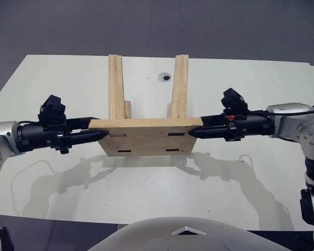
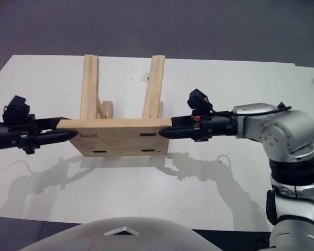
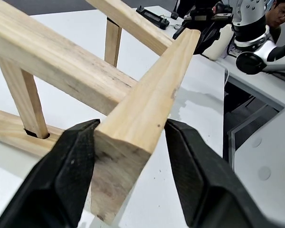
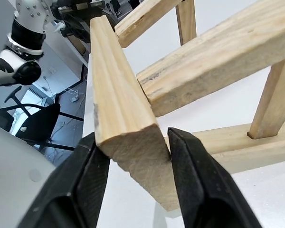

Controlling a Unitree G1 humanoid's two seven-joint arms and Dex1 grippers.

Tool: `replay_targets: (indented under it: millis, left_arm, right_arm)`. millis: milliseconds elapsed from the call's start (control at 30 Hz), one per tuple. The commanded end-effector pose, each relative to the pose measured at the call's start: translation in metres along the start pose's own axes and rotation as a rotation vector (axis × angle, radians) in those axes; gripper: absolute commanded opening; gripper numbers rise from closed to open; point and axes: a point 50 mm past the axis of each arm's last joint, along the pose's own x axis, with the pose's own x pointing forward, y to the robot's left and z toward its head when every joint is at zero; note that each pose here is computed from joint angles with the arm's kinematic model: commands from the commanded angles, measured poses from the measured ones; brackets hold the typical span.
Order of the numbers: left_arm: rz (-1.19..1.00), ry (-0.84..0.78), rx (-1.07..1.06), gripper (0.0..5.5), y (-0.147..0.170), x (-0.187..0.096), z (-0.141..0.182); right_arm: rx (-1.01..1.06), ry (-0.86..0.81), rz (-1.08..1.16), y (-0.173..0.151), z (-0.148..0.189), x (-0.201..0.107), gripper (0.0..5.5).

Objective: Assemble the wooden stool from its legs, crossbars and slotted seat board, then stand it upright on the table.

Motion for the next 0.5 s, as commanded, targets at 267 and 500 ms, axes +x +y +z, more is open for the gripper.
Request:
replay_targets:
  millis: [267, 500]
  left_arm:
    - [-0.148, -0.190, -0.221, 2.22, 0.008, 0.056, 0.090]
    - [0.024, -0.392, -0.524, 2.22, 0.051, 0.081, 0.123]
  right_arm:
    - [0.214, -0.468, 0.246, 0.027, 0.084, 0.045, 1.82]
    - [0.708, -0.826, 0.033, -0.001, 0.125, 0.064, 1.82]
